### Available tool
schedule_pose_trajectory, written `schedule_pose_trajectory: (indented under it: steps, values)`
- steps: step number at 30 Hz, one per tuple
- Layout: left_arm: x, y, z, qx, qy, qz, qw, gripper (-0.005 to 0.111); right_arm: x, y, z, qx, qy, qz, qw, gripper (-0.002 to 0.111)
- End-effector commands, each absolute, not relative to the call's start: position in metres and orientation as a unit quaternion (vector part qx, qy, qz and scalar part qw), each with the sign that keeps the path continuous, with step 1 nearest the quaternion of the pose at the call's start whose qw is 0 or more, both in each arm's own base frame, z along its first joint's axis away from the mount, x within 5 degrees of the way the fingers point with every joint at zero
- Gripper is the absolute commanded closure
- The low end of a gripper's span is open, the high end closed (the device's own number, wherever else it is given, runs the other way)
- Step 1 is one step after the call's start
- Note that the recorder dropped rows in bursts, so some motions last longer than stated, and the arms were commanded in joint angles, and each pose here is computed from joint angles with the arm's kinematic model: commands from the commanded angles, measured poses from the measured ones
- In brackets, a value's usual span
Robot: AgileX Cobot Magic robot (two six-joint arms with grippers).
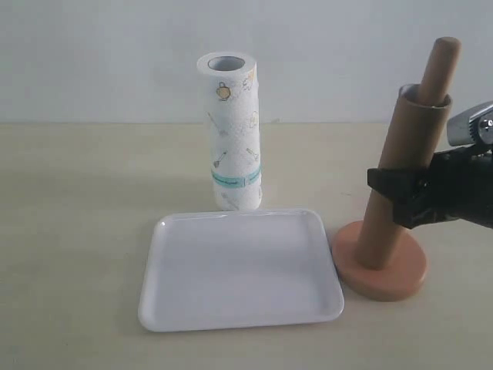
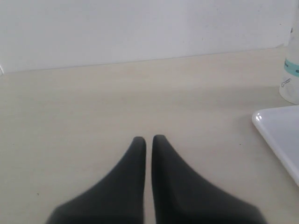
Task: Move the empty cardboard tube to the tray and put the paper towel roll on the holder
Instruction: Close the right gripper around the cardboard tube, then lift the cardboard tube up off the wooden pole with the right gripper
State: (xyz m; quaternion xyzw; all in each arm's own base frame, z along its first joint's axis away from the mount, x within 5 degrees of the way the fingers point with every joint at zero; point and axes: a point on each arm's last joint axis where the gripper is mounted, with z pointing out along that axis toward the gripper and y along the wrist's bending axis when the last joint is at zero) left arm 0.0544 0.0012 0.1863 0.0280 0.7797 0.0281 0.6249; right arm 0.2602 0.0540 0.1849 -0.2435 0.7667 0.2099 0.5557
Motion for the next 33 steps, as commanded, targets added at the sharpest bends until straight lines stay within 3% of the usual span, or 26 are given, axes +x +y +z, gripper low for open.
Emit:
schedule_pose_trajectory:
  steps: [1,33]
  values:
    - [0.0544,0.0012,0.1858,0.028,0.779,0.028,0.626,0.103,0.2633,0.0519,0.1878,-0.217,0.766,0.212,0.566,0.108]
    - [0.0544,0.0012,0.1858,0.028,0.779,0.028,0.626,0.103,0.2636,0.0538,0.1943,-0.213,0.745,0.228,0.589,0.108]
